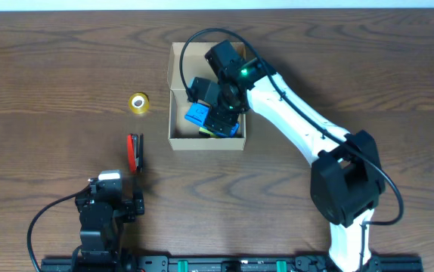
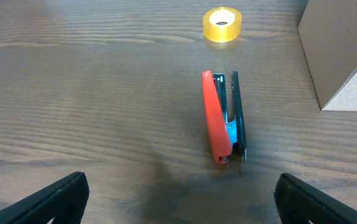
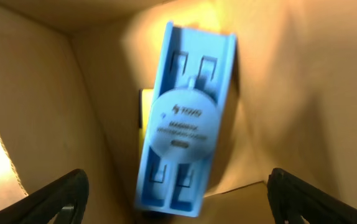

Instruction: Pack container

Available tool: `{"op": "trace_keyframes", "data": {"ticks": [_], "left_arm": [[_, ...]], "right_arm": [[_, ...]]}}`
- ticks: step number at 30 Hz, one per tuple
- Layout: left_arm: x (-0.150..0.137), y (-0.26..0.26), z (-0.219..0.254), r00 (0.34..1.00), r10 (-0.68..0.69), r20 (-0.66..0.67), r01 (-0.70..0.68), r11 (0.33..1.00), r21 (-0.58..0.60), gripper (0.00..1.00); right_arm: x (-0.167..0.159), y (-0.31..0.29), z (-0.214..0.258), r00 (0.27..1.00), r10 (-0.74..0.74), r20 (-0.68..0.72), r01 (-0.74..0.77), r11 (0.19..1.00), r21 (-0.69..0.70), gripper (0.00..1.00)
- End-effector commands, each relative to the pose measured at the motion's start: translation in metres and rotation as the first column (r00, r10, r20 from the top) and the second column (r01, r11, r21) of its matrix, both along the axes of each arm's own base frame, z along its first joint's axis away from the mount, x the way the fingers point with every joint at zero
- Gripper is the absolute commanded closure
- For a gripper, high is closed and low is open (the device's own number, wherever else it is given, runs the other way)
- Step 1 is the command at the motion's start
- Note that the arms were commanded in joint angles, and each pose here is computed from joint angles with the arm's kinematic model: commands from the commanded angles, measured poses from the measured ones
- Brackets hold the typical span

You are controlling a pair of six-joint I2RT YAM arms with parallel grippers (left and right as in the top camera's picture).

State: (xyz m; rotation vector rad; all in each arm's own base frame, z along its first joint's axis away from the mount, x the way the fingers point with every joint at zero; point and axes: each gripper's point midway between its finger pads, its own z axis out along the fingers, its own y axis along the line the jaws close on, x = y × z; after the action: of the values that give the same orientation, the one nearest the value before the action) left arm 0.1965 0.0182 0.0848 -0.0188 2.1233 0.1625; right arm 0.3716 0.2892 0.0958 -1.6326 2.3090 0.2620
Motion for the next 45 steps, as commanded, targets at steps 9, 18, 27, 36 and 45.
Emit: {"op": "trace_keyframes", "data": {"ticks": [9,18,27,36,45], "left_arm": [[-0.001,0.004,-0.003,1.000,0.014,-0.006,-0.013,1.000,0.022,0.05],[-0.001,0.004,-0.003,1.000,0.014,-0.006,-0.013,1.000,0.022,0.05],[-0.001,0.004,-0.003,1.000,0.014,-0.006,-0.013,1.000,0.022,0.05],[-0.001,0.004,-0.003,1.000,0.014,-0.006,-0.013,1.000,0.022,0.05],[-0.001,0.004,-0.003,1.000,0.014,-0.006,-0.013,1.000,0.022,0.05]], "right_arm": [[-0.038,-0.025,0.138,0.994,-0.077,0.083,0.053,0.966,0.254,0.00],[-0.097,-0.102,0.150,0.924,-0.345,0.166,0.250,0.873,0.419,0.01],[-0.171,-0.157,0.132,0.803,-0.569,0.175,0.377,0.713,0.591,0.01],[-0.210,-0.194,0.103,0.691,-0.711,0.132,0.457,0.571,0.682,0.01],[-0.216,-0.200,0.095,0.684,-0.718,0.132,0.478,0.577,0.663,0.01]]}}
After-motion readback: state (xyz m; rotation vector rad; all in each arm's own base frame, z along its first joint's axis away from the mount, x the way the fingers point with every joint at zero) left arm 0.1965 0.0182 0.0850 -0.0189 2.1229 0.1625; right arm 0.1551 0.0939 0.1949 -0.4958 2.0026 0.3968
